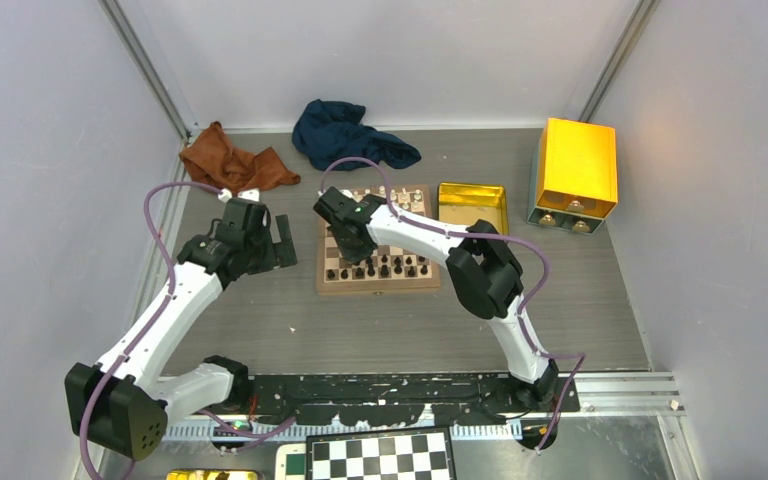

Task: Set up the chess pieces on the board
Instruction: Place the chess piece on the chessboard.

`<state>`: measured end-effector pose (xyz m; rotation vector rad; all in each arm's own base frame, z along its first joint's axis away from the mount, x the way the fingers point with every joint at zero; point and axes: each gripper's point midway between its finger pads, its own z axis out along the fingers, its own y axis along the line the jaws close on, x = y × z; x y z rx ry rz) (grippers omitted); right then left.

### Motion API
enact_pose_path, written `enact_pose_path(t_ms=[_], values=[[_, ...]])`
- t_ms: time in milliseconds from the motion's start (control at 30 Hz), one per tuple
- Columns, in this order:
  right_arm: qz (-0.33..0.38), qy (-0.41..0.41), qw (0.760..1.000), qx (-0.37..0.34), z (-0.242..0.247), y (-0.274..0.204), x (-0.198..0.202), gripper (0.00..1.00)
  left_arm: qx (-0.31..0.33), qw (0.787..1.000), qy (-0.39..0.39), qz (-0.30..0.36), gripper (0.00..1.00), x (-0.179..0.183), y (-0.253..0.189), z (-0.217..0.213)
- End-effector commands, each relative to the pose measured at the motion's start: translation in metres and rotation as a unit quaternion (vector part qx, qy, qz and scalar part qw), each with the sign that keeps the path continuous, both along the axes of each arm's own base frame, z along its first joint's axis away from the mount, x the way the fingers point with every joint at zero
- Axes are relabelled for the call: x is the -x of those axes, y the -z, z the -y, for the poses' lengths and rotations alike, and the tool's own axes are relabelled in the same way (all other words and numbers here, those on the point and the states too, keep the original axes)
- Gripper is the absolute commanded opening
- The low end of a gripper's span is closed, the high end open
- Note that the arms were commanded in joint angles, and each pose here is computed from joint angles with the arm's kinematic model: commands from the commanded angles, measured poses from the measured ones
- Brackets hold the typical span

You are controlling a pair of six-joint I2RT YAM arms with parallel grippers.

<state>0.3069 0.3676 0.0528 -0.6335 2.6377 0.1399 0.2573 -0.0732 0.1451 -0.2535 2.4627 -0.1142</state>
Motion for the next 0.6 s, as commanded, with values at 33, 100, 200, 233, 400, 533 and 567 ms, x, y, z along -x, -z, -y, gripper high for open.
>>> enact_pose_path(t_ms=[33, 100, 200, 233, 400, 533, 567], values=[[0.008, -0.001, 1.0, -0.007, -0.0029, 0.0002, -0.0075, 0.01, 0.006, 1.0, 0.0, 0.013, 1.0, -0.0063, -0.0036, 0.0016], [0.009, -0.001, 1.0, -0.005, -0.0023, 0.0003, -0.0081, 0.01, 0.006, 1.0, 0.0, 0.011, 1.0, -0.0064, -0.0027, 0.0016], [0.007, 0.001, 1.0, -0.003, -0.0007, 0.0023, -0.009, 0.01, 0.005, 1.0, 0.0, 0.01, 1.0, -0.0065, -0.0022, 0.0017], [0.008, 0.0, 1.0, -0.004, -0.0008, 0.0017, -0.0092, 0.01, 0.005, 1.0, 0.001, 0.01, 1.0, -0.0067, -0.0019, 0.0017], [0.007, 0.003, 1.0, 0.002, 0.0029, 0.0033, -0.0101, 0.01, 0.004, 1.0, 0.001, 0.009, 1.0, -0.0079, -0.0012, 0.0018], [0.011, 0.005, 1.0, 0.007, 0.0064, 0.0021, -0.0114, 0.01, 0.003, 1.0, 0.001, 0.008, 1.0, -0.0092, -0.001, 0.0021], [0.01, 0.005, 1.0, 0.007, 0.0068, 0.0022, -0.0116, 0.01, 0.003, 1.0, 0.001, 0.009, 1.0, -0.0095, -0.0009, 0.0023]])
